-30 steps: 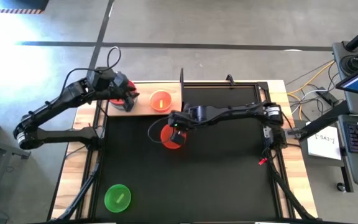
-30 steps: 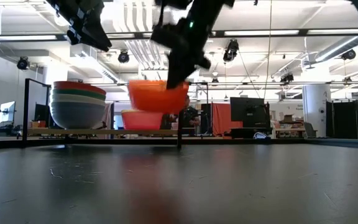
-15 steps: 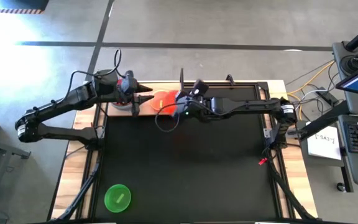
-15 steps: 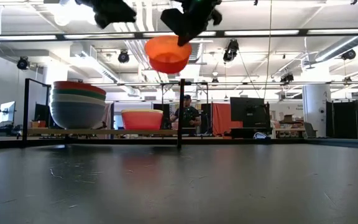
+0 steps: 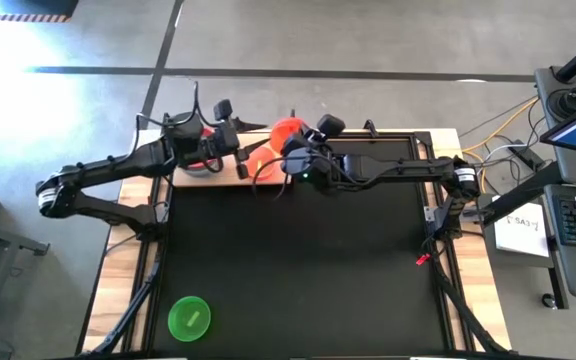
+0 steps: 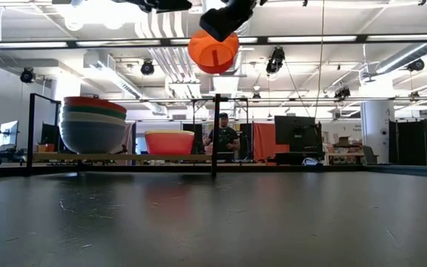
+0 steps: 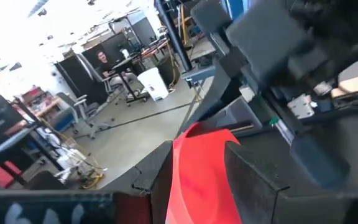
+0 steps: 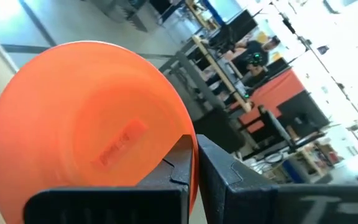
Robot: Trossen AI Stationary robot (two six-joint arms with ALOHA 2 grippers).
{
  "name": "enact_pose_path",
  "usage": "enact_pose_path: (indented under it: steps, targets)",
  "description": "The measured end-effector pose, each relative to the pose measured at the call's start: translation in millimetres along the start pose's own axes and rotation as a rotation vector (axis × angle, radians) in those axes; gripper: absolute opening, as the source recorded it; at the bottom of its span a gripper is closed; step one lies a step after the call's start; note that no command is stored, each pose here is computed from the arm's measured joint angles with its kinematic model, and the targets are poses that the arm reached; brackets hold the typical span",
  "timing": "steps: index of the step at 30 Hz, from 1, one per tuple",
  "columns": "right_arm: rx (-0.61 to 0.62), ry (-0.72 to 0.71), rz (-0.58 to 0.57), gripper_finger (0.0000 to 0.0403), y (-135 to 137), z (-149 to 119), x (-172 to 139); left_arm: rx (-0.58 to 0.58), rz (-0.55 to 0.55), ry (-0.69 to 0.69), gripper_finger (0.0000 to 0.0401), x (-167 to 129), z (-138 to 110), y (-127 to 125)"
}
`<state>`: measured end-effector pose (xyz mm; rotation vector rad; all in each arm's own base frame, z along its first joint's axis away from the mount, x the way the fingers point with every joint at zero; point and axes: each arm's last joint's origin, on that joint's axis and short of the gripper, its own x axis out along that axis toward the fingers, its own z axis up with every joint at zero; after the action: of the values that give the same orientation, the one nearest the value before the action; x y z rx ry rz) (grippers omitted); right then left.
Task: Place and stack bowls onto a shelf
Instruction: Stack the light orange bowl on top of the yellow bowl on the shelf
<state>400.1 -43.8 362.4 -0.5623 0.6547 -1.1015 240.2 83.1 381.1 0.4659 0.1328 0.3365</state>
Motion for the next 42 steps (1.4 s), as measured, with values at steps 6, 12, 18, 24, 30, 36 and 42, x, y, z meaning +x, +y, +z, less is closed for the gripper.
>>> enact_pose_path:
  steps: [6,12,18,24,30,36,42]
  targets:
    - [-0.008,-0.039,-0.061,0.0008,-6,11,0,0.034,0.083,0.065,0.0127,17,-10,-2]
    - [-0.012,-0.056,-0.067,0.0008,-8,14,0,0.065,0.185,0.095,0.0127,23,-12,0]
    - [0.036,-0.098,0.001,0.0008,-6,16,-1,0.062,0.200,0.100,0.0127,25,-13,0]
    - [0.090,-0.128,0.030,0.0009,-6,19,-2,0.064,0.285,0.169,0.0113,29,-18,0]
    - [0.123,-0.138,0.051,0.0009,-5,20,-4,0.068,0.290,0.196,0.0038,30,-21,-1]
    - [0.137,-0.144,0.070,0.0013,-4,20,-4,0.068,0.281,0.227,0.0009,30,-23,-2]
    - [0.143,-0.157,0.229,0.0065,2,15,-3,0.042,0.261,0.273,0.0001,30,-29,-4]
